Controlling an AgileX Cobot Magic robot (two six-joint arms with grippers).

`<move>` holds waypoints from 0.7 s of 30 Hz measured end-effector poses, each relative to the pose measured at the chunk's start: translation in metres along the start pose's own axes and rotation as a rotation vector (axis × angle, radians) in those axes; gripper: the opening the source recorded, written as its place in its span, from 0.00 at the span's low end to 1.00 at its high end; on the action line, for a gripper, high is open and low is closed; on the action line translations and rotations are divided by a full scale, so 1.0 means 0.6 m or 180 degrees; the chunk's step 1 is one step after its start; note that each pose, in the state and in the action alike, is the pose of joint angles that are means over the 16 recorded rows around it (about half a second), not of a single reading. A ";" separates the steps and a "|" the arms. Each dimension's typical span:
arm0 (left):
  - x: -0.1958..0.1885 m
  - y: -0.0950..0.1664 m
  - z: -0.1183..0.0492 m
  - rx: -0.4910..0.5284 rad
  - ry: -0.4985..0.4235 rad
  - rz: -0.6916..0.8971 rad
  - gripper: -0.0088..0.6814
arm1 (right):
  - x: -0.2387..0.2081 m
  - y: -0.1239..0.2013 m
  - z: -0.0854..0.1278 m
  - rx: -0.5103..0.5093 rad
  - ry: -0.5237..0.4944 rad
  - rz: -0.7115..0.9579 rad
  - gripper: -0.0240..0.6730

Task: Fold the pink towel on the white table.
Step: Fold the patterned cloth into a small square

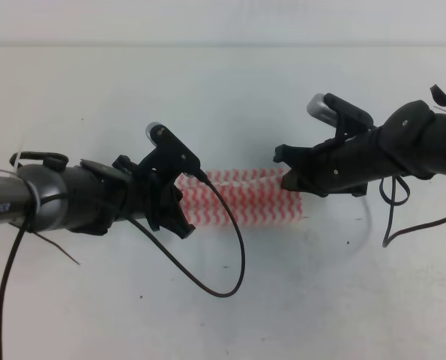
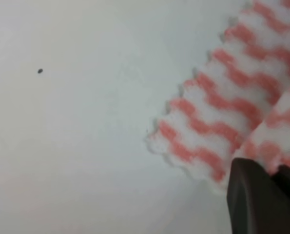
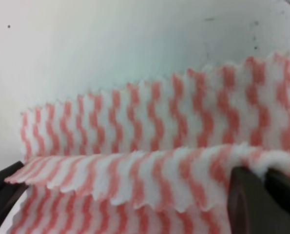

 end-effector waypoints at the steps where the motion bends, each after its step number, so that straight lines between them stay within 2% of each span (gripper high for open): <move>1: 0.001 0.001 0.000 0.0000 0.0002 0.0003 0.01 | 0.000 0.000 0.000 0.0000 0.0001 -0.0002 0.01; 21: 0.000 0.000 -0.001 -0.0004 0.0006 0.0000 0.01 | 0.001 0.000 -0.001 -0.0007 0.0004 -0.0005 0.01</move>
Point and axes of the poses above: a point on each arm's last joint axis where the gripper is mounted, x pointing out along that axis toward the gripper, z along the wrist's bending axis when the last joint is at zero, y = z × x, the point moved 10 cm from there along x, pointing out along that axis toward the gripper, and after that the axes turned 3 degrees about -x, right-handed, at the moved point
